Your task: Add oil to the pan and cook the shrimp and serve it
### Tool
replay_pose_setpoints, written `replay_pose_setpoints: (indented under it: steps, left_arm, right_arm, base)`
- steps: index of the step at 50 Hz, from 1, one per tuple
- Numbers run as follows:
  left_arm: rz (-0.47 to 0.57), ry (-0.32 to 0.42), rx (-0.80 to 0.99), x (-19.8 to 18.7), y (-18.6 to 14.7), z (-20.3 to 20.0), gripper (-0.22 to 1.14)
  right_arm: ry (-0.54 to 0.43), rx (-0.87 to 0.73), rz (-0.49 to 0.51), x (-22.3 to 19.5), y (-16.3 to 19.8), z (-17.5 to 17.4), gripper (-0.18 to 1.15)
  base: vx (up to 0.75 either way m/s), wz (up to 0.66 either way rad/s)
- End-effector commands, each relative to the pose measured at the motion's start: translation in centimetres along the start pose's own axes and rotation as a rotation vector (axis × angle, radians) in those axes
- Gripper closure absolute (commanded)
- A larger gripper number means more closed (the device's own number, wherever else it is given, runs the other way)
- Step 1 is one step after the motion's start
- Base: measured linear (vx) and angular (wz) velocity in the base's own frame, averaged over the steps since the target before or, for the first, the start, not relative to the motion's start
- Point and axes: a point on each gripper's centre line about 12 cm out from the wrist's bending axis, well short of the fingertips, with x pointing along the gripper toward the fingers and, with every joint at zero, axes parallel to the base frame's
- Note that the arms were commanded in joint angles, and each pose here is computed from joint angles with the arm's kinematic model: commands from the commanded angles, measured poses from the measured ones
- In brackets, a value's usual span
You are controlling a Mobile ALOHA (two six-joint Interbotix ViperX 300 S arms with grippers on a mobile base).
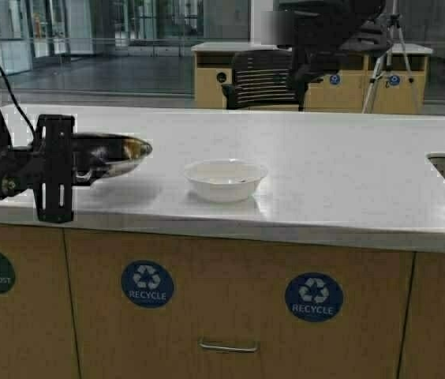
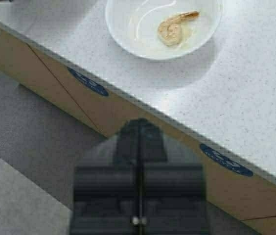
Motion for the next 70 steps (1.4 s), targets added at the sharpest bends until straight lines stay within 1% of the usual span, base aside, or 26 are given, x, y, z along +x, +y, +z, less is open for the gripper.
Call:
replay_pose_setpoints:
  steps: [1,8,17,27,35,45,47,50,53,56,62,63,65,70]
  left_arm:
    - [-0.076,0.013,0.010,0.5,-1.2,-0.1,0.87]
    - [-0.063,0.054,0.010,0.9,-0.2,-0.6,0.87]
    - [-0.045,0.059,0.007,1.2,1.0,-0.6,0.87]
    - [-0.062,0.094,0.000,2.3,1.6,-0.8,0.87]
    - [-0.065,0.101,-0.049,3.3,2.5,-0.7,0.87]
    - [-0.087,0.125,-0.052,4.0,2.5,-0.8,0.87]
    - [-0.093,0.125,-0.051,4.1,2.4,-0.8,0.85]
    - [-0.096,0.130,-0.048,4.1,2.3,-0.9,0.77]
    - [-0.102,0.133,-0.041,4.3,2.2,-0.9,0.63]
    - [-0.108,0.138,-0.034,4.5,2.1,-0.9,0.41]
    - [-0.124,0.134,-0.008,4.8,1.6,-0.8,-0.08]
    - [-0.126,0.132,-0.003,4.8,1.6,-0.8,-0.14]
    - [-0.128,0.132,0.003,4.8,1.5,-0.8,-0.18]
    - [-0.127,0.130,0.006,4.7,1.4,-0.8,-0.10]
  right_arm:
    - [-0.023,0.000,0.002,-0.2,0.1,0.6,0.92]
    - [-0.021,-0.001,0.003,-0.1,0.2,0.6,0.92]
    - [-0.015,-0.001,0.001,0.1,0.1,0.5,0.92]
    - [-0.014,-0.001,0.001,0.1,0.1,0.5,0.92]
    - [-0.004,-0.002,0.000,0.3,0.0,0.2,0.92]
    - [-0.006,-0.001,0.000,0.4,0.1,0.3,0.92]
    - [-0.007,-0.001,0.000,0.4,0.1,0.4,0.92]
    - [-0.007,-0.001,0.000,0.4,0.1,0.4,0.92]
    - [-0.007,-0.001,0.000,0.4,0.1,0.4,0.92]
    - [-0.009,-0.003,0.001,0.4,0.1,0.4,0.92]
    - [-0.009,-0.001,0.000,0.4,0.1,0.4,0.92]
    - [-0.009,-0.001,0.000,0.4,0.1,0.4,0.92]
    - [-0.009,-0.001,0.000,0.4,0.1,0.4,0.92]
    - [-0.009,-0.003,0.000,0.4,0.1,0.4,0.92]
  base:
    - [0.00,0.00]
    - [0.00,0.00]
    - [0.00,0.00]
    - [0.00,0.00]
    - [0.00,0.00]
    - [0.00,0.00]
    - [0.00,0.00]
    - [0.00,0.00]
    - [0.00,0.00]
    - [0.00,0.00]
    - [0.00,0.00]
    - [0.00,0.00]
    - [0.00,0.00]
    - [0.00,0.00]
